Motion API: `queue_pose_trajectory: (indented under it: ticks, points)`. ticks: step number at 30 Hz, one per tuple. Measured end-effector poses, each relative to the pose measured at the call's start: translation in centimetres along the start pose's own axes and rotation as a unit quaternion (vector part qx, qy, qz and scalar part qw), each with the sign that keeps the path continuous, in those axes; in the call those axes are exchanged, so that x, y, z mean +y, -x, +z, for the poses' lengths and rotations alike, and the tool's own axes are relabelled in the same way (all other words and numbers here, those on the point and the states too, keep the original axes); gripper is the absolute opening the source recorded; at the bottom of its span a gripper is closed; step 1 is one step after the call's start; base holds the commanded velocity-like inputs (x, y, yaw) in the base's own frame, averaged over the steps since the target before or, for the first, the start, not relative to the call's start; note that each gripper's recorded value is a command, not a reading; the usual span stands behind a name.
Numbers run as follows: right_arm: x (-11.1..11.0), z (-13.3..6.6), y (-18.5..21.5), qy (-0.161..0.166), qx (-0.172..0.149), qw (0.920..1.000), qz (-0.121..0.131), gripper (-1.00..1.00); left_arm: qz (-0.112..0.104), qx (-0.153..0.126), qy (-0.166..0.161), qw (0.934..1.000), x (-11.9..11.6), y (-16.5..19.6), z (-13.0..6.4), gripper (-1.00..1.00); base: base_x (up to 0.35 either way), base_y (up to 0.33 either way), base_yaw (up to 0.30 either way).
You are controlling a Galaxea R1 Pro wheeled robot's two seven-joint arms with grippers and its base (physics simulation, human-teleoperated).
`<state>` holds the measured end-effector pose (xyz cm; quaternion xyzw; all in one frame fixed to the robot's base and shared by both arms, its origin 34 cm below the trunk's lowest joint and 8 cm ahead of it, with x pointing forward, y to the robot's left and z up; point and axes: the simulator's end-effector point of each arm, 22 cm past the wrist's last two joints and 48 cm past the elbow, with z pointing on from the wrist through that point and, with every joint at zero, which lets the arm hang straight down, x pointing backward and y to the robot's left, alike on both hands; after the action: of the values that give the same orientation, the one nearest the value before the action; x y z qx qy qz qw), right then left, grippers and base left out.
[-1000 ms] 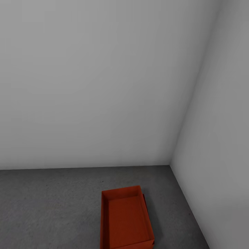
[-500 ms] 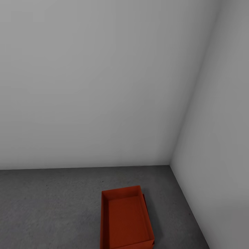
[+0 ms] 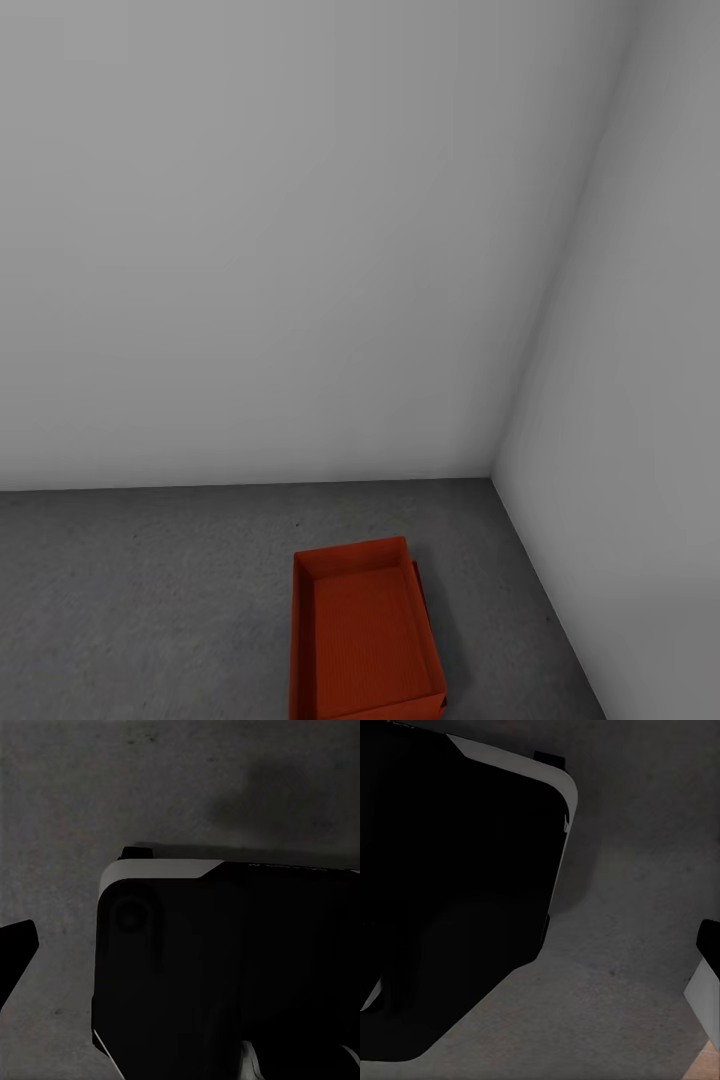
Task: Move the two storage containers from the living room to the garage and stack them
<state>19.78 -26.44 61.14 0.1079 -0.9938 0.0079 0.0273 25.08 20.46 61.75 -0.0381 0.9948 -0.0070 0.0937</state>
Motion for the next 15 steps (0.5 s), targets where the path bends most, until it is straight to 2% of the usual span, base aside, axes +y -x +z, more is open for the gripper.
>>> queue_pose_trajectory:
  ticks: [15]
  points:
    - [-0.02,0.0,-0.03,0.0,0.0,1.0,0.0,1.0,0.0,0.0,0.0,1.0,0.0,0.0,0.0,1.0,0.0,0.0,0.0]
